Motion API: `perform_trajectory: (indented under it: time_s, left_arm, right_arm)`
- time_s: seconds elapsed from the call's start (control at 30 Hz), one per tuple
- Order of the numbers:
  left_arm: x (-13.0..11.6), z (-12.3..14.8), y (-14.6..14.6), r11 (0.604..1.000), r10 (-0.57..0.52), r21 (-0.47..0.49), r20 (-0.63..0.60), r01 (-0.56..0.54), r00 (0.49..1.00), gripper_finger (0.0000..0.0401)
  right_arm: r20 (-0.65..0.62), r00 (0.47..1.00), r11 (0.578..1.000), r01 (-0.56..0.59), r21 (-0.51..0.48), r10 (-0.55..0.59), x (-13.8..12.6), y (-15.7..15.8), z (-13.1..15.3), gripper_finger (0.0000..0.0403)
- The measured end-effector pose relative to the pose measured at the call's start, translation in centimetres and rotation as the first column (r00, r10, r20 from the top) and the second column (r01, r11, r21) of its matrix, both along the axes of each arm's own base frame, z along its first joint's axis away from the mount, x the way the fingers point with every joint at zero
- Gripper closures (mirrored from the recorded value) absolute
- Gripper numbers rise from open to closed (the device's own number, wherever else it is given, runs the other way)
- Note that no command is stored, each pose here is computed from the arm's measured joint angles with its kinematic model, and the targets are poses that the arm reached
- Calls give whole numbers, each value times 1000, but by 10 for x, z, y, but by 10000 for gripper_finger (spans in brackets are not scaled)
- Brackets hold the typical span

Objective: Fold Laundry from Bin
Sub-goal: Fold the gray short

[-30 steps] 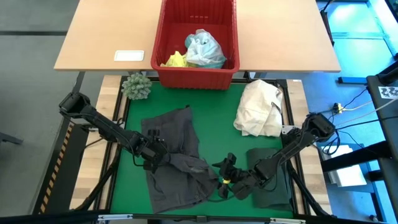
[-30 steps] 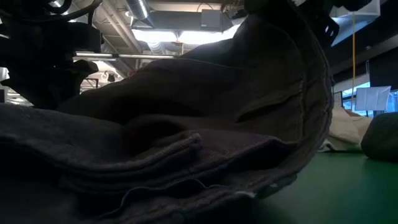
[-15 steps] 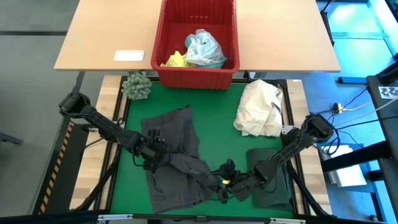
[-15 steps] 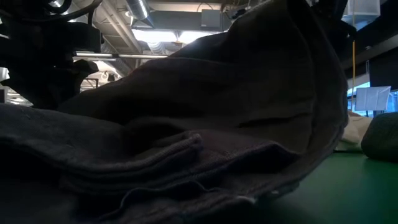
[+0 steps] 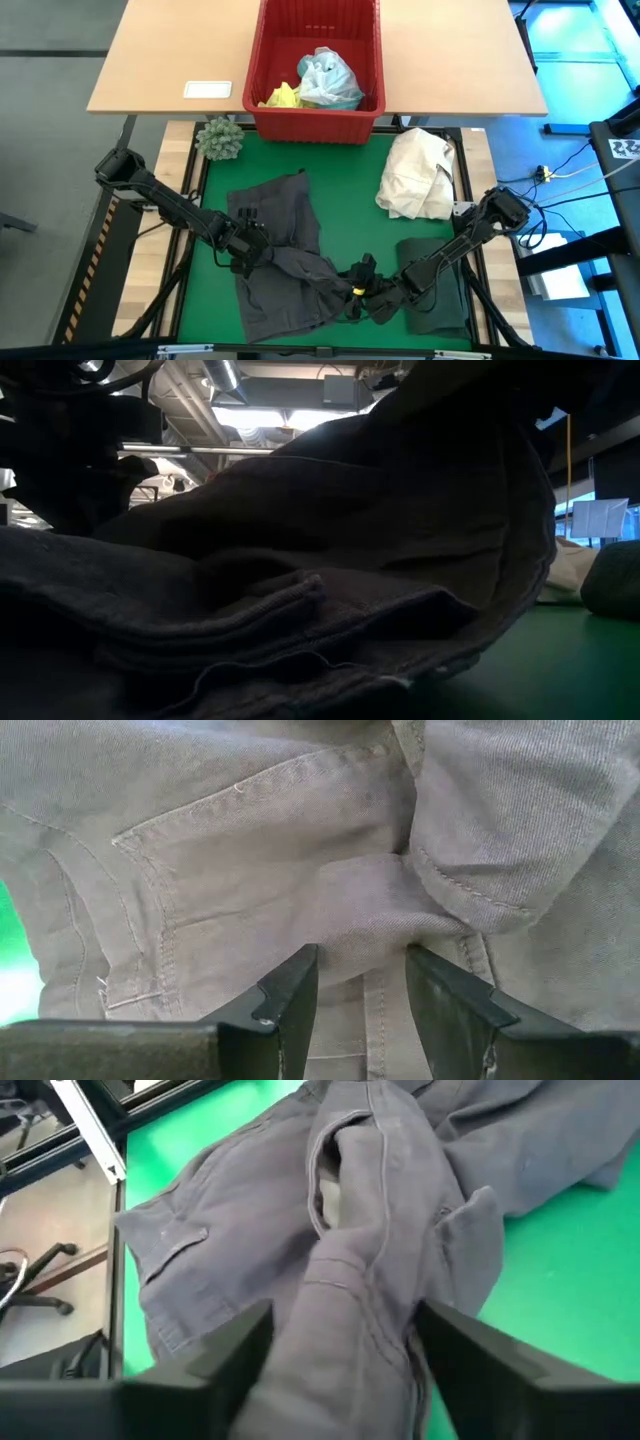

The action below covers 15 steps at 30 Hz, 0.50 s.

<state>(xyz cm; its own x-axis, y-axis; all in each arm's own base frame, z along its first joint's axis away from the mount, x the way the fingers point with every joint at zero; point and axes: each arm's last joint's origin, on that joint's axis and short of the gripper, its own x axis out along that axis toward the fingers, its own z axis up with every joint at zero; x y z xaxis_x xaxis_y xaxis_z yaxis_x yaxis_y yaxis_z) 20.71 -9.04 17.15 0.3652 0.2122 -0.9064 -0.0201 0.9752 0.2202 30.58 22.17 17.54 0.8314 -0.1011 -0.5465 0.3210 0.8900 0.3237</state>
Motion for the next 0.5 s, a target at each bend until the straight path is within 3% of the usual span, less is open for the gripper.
perform_trajectory:
  time_s: [0.3, 0.5]
  left_arm:
    - [1, 1, 3, 994, 21, 107, 51, -27, 998, 256]
    - [3, 2, 9, 990, 28, 134, 51, -34, 998, 262]
  right_arm:
    - [-29, 998, 993, -56, -100, 54, -1, -1, -1, 387]
    - [-78, 995, 987, -68, -145, 58, -4, -3, -5, 380]
